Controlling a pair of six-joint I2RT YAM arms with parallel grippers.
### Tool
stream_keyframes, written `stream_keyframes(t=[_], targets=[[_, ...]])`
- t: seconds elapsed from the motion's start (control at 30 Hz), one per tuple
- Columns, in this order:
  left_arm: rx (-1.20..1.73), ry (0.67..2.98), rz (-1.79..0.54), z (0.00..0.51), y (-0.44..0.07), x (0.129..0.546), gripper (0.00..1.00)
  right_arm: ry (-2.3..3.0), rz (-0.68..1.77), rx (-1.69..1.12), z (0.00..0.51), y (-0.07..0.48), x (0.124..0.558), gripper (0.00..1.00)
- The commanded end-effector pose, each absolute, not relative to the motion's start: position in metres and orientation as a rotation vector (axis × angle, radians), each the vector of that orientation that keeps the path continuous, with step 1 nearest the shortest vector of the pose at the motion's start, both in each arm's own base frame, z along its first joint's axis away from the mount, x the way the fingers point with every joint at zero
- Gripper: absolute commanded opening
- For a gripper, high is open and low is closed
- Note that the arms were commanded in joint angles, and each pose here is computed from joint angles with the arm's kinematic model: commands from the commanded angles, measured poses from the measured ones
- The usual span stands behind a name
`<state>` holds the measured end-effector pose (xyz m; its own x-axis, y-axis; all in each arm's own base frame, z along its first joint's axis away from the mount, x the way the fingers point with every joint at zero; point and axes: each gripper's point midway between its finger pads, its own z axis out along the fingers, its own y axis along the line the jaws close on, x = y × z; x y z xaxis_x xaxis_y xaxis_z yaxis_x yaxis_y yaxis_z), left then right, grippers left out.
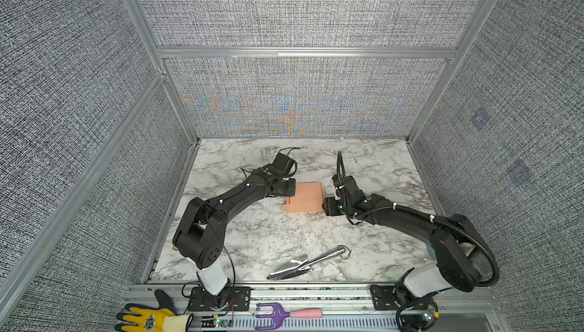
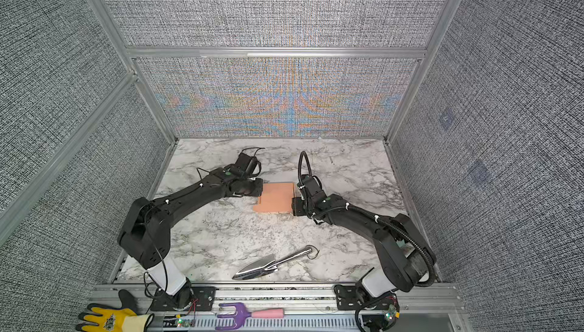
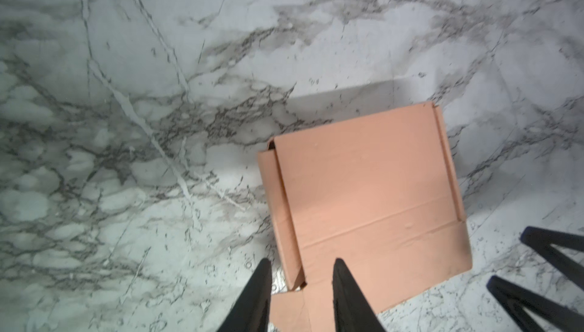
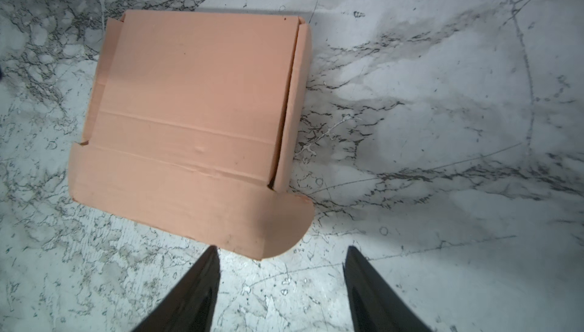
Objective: Fold the paper box
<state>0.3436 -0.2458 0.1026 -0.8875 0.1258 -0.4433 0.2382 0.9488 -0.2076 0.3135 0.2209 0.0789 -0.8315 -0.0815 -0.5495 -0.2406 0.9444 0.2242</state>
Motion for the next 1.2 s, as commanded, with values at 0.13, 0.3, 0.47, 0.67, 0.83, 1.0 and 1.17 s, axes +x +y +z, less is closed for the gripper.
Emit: stream_keyframes(t=[0.13,0.3,0.47,0.67,0.83,1.0,1.17], targets=[[0.271,2.737,-0.414,0.078,-0.248,0.32,0.36,2.569,0.445,-0.234,0.069,0.231,0.314,0.65],[0.293,2.748,-0.425,0.069,-0.251,0.315,0.36,2.571,0.491,-0.243,0.064,0.239,0.315,0.65],[0.311,2.75,-0.457,0.064,-0.259,0.314,0.36,2.571,0.524,-0.252,0.061,0.244,0.316,0.63],[0.318,2.759,-0.472,0.058,-0.263,0.313,0.36,2.565,0.561,-0.272,0.06,0.249,0.317,0.61],[0.319,2.749,-0.489,0.06,-0.267,0.315,0.36,2.55,0.594,-0.288,0.062,0.253,0.319,0.59],[0.321,2.731,-0.507,0.065,-0.271,0.317,0.36,2.549,0.602,-0.293,0.063,0.254,0.319,0.58],[0.323,2.716,-0.527,0.07,-0.274,0.319,0.36,2.54,0.616,-0.294,0.065,0.254,0.319,0.56]])
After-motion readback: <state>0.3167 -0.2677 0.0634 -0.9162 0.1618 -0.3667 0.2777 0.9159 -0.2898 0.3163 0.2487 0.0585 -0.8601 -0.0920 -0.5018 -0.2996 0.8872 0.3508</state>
